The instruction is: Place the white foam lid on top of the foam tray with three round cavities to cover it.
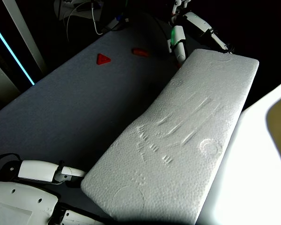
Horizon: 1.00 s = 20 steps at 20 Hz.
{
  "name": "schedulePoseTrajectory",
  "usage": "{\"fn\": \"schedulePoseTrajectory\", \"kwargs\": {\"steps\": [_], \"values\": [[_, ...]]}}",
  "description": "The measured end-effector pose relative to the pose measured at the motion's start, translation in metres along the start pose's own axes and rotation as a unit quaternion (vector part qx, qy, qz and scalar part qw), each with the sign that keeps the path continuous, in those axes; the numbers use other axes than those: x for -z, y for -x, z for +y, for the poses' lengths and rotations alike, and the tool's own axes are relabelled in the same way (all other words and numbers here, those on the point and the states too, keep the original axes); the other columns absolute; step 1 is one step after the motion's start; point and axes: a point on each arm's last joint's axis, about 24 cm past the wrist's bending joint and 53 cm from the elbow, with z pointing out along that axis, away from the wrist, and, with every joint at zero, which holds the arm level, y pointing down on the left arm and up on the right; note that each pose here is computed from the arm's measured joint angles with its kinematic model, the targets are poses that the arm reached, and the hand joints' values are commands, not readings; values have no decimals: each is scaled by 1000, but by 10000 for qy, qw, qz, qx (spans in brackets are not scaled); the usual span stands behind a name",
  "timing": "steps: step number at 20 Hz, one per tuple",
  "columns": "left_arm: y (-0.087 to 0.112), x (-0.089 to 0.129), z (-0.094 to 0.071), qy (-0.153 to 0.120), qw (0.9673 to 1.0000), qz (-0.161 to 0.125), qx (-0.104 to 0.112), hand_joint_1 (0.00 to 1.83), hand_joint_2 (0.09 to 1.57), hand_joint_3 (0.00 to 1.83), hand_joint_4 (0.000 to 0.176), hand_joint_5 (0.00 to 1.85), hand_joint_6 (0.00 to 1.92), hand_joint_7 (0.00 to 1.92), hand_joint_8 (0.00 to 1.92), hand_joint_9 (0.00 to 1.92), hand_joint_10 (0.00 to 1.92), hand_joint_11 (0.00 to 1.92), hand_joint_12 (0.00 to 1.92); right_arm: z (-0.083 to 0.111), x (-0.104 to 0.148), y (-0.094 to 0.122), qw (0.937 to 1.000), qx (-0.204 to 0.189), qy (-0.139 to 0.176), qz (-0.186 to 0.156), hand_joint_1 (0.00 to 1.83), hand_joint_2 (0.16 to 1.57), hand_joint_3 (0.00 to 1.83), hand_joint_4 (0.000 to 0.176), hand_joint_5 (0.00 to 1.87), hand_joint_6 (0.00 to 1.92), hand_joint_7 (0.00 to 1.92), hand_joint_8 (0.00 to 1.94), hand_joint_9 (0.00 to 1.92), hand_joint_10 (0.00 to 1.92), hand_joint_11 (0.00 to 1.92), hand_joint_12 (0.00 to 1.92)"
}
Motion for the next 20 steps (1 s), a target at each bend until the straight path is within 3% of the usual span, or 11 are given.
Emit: {"fn": "schedulePoseTrajectory", "kwargs": {"steps": [4,6,7,10,11,12,14,15,16,17,20], "values": [[0,0,-1,-7,10000,-2,6,641,1108,0,0,300,3,84,2,15,4,0,579,0,0,0,10000,1,-3,5,197,1420,2,0,0,411,102,38,0,297,0,1277],[0,0,-1,-10,10000,-3,6,641,1116,1,0,293,2,81,1,11,4,0,594,0,0,0,10000,-1,-4,5,215,1417,0,0,0,537,134,53,0,388,0,1465],[0,0,-1,-9,10000,-2,6,639,1111,0,0,296,3,80,0,11,4,0,605,0,0,0,10000,-2,-3,6,190,1425,3,0,0,441,108,41,0,314,0,1450],[0,0,-1,-10,10000,-3,6,628,1108,0,0,295,2,69,0,1,0,0,658,0,0,0,10000,1,-3,5,203,1432,1,0,0,412,107,25,0,261,0,1164],[0,0,-1,-9,10000,-2,6,639,1112,1,0,293,1,69,0,4,1,0,672,0,0,0,10000,1,-3,5,213,1431,0,0,0,437,110,24,0,276,0,1150],[0,0,-1,-10,10000,-3,6,653,1118,3,0,288,0,60,0,0,0,0,672,0,0,0,10000,0,-4,4,224,1429,0,0,0,240,73,10,0,195,0,1000],[0,0,-1,-9,10000,-2,6,643,1127,6,0,279,0,56,0,0,0,0,668,0,0,0,10000,0,-4,4,241,1444,0,0,0,245,107,20,0,294,0,993],[0,0,-1,-9,10000,-2,6,652,1132,3,0,280,0,59,0,0,0,0,620,0,0,0,10000,0,-4,4,238,1434,0,0,0,48,67,6,0,220,0,912],[0,0,-1,-9,10000,-2,6,664,1140,2,0,274,1,42,1,0,0,0,549,0,0,0,10000,0,-4,4,257,1413,0,0,0,9,91,16,0,307,0,1099],[0,0,-1,-9,10000,-1,5,666,1144,1,0,266,3,26,5,0,0,0,472,0,0,0,10000,1,-3,5,249,1395,0,0,0,1,24,16,0,173,0,1152],[0,0,-1,-11,10000,-2,5,641,1145,0,0,232,9,0,0,0,0,0,319,0,0,0,10000,-2,-4,4,207,1399,0,0,0,0,0,0,0,15,0,1165]]}}
